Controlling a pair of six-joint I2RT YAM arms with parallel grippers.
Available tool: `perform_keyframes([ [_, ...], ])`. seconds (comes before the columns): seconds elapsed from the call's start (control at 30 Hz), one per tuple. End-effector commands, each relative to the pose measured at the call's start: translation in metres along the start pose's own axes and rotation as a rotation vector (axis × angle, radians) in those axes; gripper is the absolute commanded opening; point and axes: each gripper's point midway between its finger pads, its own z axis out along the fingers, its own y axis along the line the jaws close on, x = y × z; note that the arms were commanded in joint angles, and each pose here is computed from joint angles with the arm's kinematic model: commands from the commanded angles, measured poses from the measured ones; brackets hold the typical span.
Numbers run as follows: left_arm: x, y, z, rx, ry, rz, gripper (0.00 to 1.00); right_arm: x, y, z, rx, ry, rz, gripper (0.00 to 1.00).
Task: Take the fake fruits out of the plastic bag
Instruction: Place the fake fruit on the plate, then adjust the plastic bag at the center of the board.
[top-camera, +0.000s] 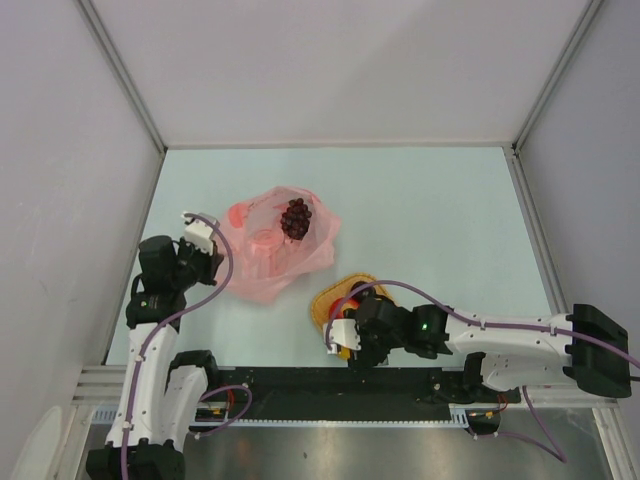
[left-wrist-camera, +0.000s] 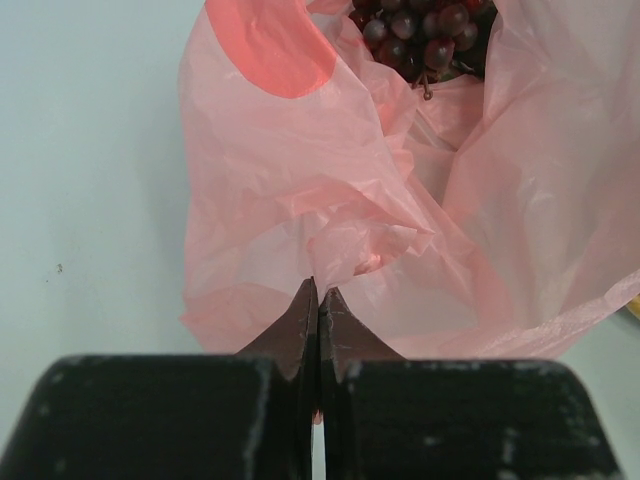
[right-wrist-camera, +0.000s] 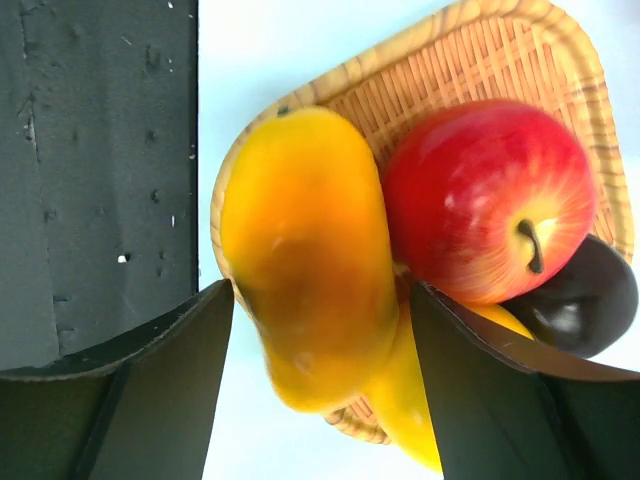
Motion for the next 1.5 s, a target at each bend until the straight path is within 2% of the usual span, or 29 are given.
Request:
perform_keyframes([
  [0.0, -0.013, -0.001, -0.002, 0.011, -0.049, 0.025, 0.01, -0.006, -0.013, -0.006, 0.072, -0.008, 0.012, 0.75],
  [0.17, -0.022, -0.007, -0.007, 0.045, -0.062, 0.043, 0.0, -0.02, -0.014, -0.033, 0.045, 0.011, 0.038, 0.78],
  [0.33, -0.036, -0.03, -0.017, 0.18, -0.083, 0.071, 0.02, -0.059, -0.024, -0.071, 0.044, -0.08, 0.049, 0.8],
  [0.4, -0.034, -0.038, -0.023, 0.222, -0.065, 0.083, 0.02, -0.086, -0.051, -0.092, 0.112, -0.174, 0.118, 0.8],
  [0.43, -0.038, -0.04, -0.026, 0.233, -0.067, 0.092, 0.02, -0.093, -0.07, -0.1, 0.166, -0.207, 0.175, 0.78],
  [0.47, -0.037, -0.046, -0.03, 0.261, -0.057, 0.101, 0.02, -0.118, -0.096, -0.113, 0.221, -0.296, 0.261, 0.74],
  [0.53, -0.04, -0.051, -0.039, 0.278, -0.052, 0.108, 0.02, -0.128, -0.14, -0.123, 0.292, -0.366, 0.363, 0.7],
  [0.57, -0.042, -0.052, -0.042, 0.282, -0.054, 0.114, 0.02, -0.145, -0.16, -0.13, 0.334, -0.433, 0.37, 0.68],
  [0.6, -0.044, -0.054, -0.045, 0.288, -0.056, 0.115, 0.02, -0.156, -0.18, -0.127, 0.358, -0.448, 0.369, 0.67],
  [0.67, -0.053, -0.059, -0.055, 0.302, -0.069, 0.112, 0.04, -0.182, -0.199, -0.127, 0.381, -0.531, 0.316, 0.65],
  [0.8, -0.067, -0.064, -0.067, 0.306, -0.095, 0.087, 0.04, -0.21, -0.213, -0.1, 0.347, -0.608, 0.207, 0.55],
  [0.9, -0.077, -0.071, -0.075, 0.338, -0.124, 0.098, 0.04, -0.205, -0.218, -0.051, 0.292, -0.572, 0.188, 0.5],
  [1.03, -0.101, -0.074, -0.091, 0.339, -0.171, 0.149, 0.0, -0.141, -0.237, 0.036, 0.307, -0.348, 0.286, 0.47],
  [1.17, -0.119, -0.068, -0.102, 0.294, -0.209, 0.198, 0.0, -0.085, -0.269, 0.065, 0.403, -0.2, 0.368, 0.48],
  [1.3, -0.134, -0.038, -0.087, 0.146, -0.258, 0.203, 0.0, -0.061, -0.332, 0.055, 0.543, -0.182, 0.374, 0.49],
  [1.37, -0.156, -0.015, -0.077, 0.046, -0.324, 0.213, 0.0, -0.05, -0.369, 0.04, 0.639, -0.157, 0.37, 0.49],
  [1.4, -0.163, -0.008, -0.071, 0.027, -0.342, 0.213, 0.0, -0.049, -0.406, 0.023, 0.711, -0.169, 0.357, 0.49],
  [1.43, -0.18, -0.001, -0.07, 0.005, -0.391, 0.232, 0.0, -0.041, -0.424, 0.016, 0.746, -0.153, 0.37, 0.5],
  [1.47, -0.185, 0.006, -0.055, 0.02, -0.374, 0.224, 0.0, -0.038, -0.441, 0.007, 0.774, -0.155, 0.383, 0.49],
])
